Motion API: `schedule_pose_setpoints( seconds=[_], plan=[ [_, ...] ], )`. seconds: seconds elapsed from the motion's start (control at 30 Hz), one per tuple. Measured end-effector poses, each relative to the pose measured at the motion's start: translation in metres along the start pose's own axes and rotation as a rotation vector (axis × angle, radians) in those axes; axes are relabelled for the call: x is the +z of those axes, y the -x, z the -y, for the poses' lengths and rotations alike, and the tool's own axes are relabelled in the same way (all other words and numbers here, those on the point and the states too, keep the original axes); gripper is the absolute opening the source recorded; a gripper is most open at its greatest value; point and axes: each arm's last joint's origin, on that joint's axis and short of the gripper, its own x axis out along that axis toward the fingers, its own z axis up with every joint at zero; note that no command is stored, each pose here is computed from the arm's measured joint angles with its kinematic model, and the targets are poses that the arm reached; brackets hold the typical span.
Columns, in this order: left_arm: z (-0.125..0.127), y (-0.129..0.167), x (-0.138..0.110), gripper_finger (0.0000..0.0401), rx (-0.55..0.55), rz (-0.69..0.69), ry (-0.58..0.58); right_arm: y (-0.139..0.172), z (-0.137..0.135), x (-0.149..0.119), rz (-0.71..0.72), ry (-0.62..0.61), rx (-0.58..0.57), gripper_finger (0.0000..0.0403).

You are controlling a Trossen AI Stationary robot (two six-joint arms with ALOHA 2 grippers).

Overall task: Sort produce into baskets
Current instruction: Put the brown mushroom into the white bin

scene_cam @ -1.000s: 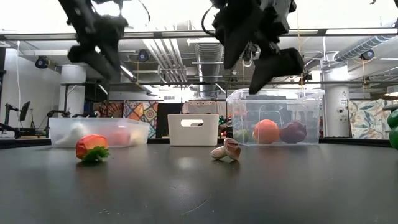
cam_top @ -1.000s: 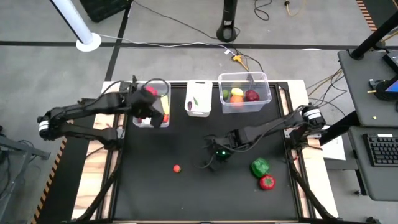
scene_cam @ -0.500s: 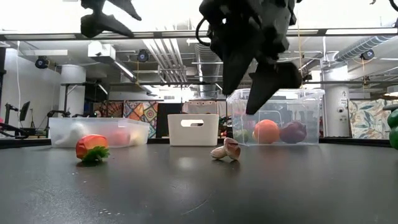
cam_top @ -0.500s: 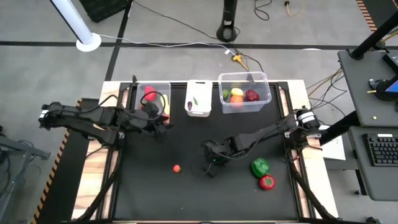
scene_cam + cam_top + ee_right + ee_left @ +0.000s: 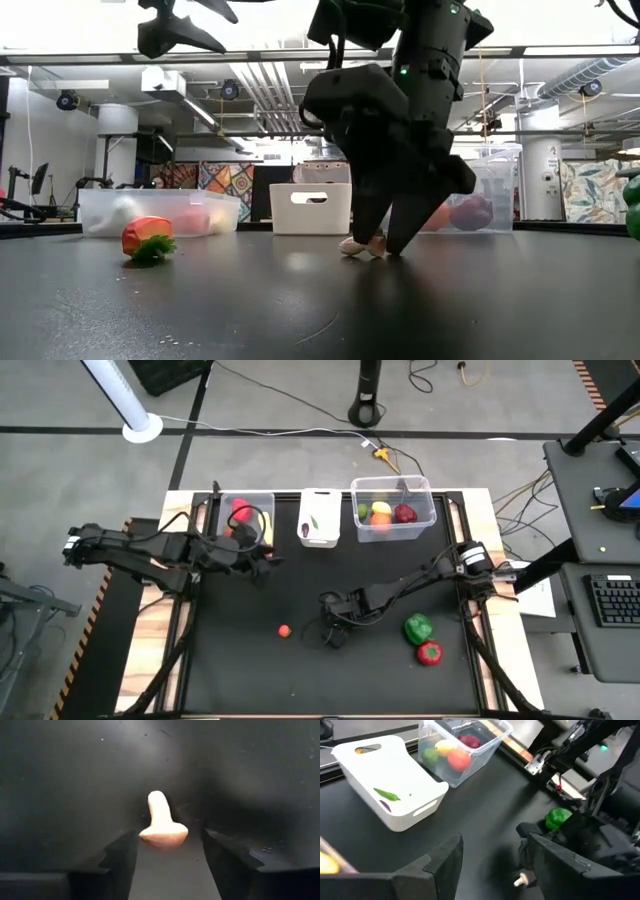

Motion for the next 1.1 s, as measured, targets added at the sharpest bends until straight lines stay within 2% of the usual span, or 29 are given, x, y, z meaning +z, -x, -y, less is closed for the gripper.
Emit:
schedule_pose_setpoints(
  seconds=[0.13, 0.33, 0.47, 0.6, 0.77, 0.93, 1.1],
  plan=[
    [0.001, -0.003, -0.001, 0.0204, 0.002, -0.003, -0.004, 0.000, 0.001, 0.000, 0.017, -0.003, -0.018, 0.0175],
    [0.001, -0.006, -0.002, 0.0204, 0.010, -0.013, -0.015, 0.004, 0.001, 0.004, 0.044, 0.015, -0.013, 0.0095],
    [0.003, -0.006, -0.005, 0.0204, -0.054, -0.087, -0.019, 0.022, 0.003, 0.013, 0.058, 0.031, 0.029, 0.0056],
    [0.004, -0.008, -0.013, 0.0204, -0.107, -0.206, -0.037, 0.056, 0.003, 0.043, 0.103, 0.067, 0.124, 0.0049],
    [0.002, -0.014, -0.031, 0.0204, -0.053, -0.359, -0.089, 0.100, 0.017, 0.095, 0.235, 0.111, 0.162, 0.0050],
    [0.008, -0.019, -0.055, 0.0204, -0.054, -0.518, -0.134, 0.139, 0.056, 0.150, 0.357, 0.059, 0.087, 0.0049],
    [0.018, -0.027, -0.079, 0.0204, -0.039, -0.603, -0.163, 0.165, 0.102, 0.190, 0.449, -0.012, -0.034, 0.0052]
  ],
)
